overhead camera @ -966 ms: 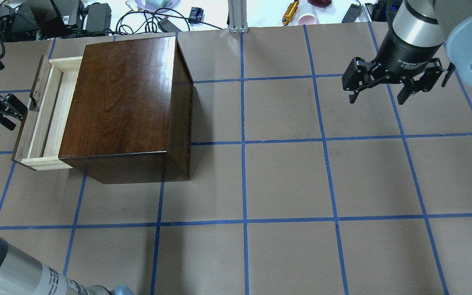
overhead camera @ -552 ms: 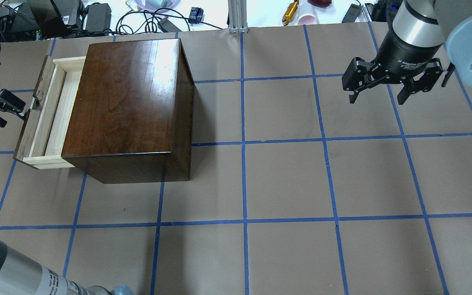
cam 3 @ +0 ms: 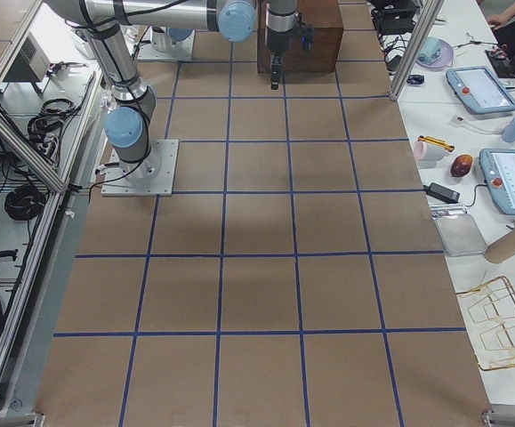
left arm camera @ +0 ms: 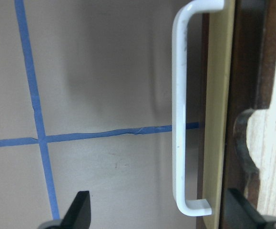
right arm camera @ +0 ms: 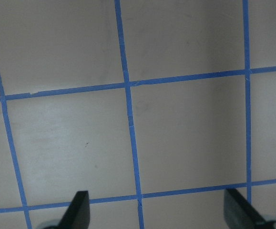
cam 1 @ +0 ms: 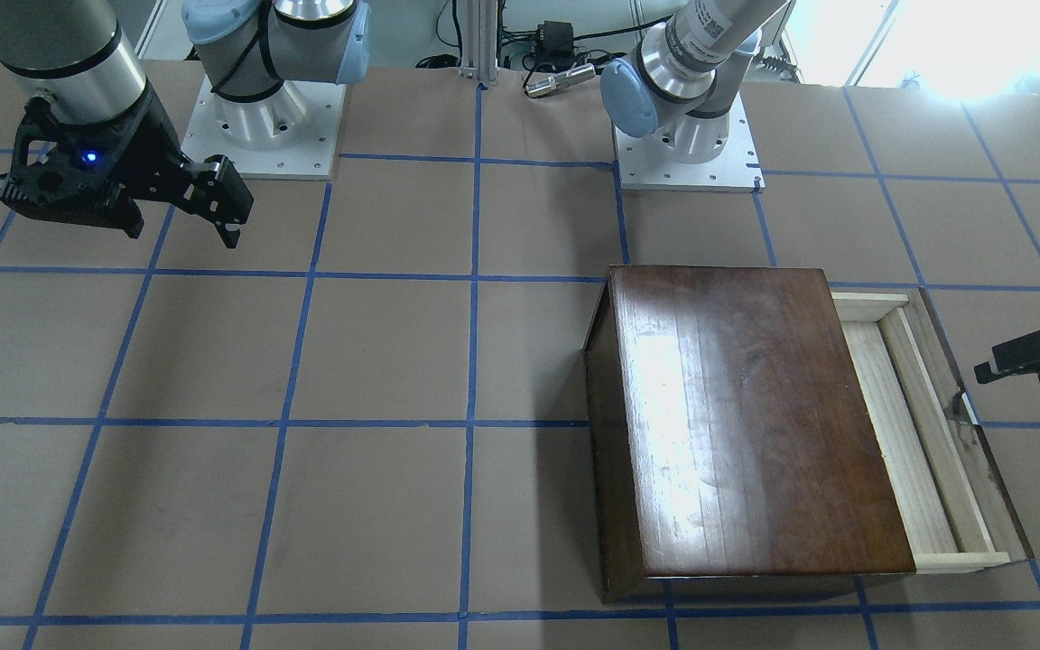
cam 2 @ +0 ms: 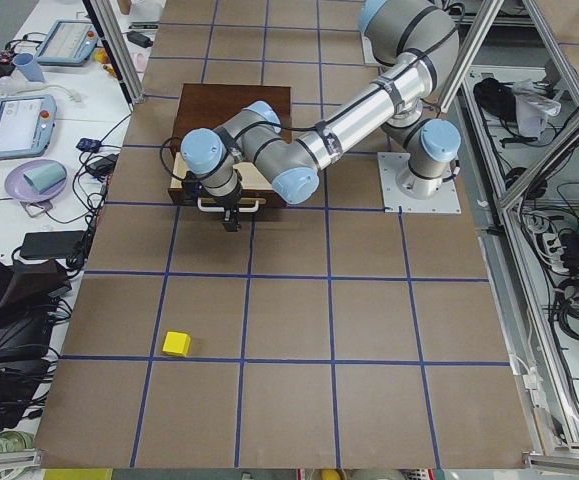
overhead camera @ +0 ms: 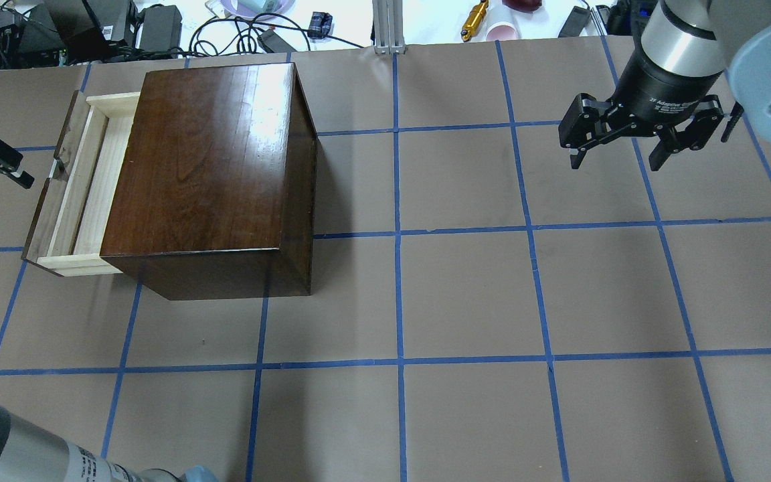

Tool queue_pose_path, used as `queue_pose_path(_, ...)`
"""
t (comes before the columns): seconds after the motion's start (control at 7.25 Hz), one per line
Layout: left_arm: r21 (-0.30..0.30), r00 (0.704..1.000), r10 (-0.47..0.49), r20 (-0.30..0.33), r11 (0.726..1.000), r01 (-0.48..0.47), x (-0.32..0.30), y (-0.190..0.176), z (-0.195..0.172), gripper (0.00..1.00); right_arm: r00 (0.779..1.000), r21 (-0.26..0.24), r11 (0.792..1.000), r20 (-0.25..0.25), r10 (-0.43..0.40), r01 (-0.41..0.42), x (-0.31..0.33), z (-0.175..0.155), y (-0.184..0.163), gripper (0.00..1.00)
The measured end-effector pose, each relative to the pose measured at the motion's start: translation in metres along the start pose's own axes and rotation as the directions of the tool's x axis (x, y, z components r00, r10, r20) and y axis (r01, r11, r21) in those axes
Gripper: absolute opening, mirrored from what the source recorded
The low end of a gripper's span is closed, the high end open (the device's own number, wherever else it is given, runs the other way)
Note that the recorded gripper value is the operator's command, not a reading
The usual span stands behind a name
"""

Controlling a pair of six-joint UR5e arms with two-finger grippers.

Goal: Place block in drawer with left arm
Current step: 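Release the handle and move the left gripper toward the yellow cube, then grasp the yellow cube with the left gripper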

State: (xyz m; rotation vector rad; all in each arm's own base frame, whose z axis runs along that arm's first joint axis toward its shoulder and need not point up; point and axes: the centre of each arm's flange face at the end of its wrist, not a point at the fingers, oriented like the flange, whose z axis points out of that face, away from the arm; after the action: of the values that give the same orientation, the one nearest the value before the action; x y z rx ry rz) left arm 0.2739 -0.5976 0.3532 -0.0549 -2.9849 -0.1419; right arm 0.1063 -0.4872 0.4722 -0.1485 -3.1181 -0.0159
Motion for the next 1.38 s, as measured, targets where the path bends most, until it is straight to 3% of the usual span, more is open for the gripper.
queue_pose_path(0.41, 0.067, 0.996, -0.017, 0.083, 0.998, 0.012, -0.030, -0.034, -0.031, 1.00, 1.000, 0.000, 1.000, 0.000, 0.000, 0.000, 0.000, 0.000, 0.000, 1.00)
queue_pose_path(1.38, 0.154, 0.980, -0.088, 0.177, 0.986, 0.061, -0.171, -0.091, -0.014, 1.00, 1.000, 0.000, 1.000, 0.000, 0.000, 0.000, 0.000, 0.000, 0.000, 1.00)
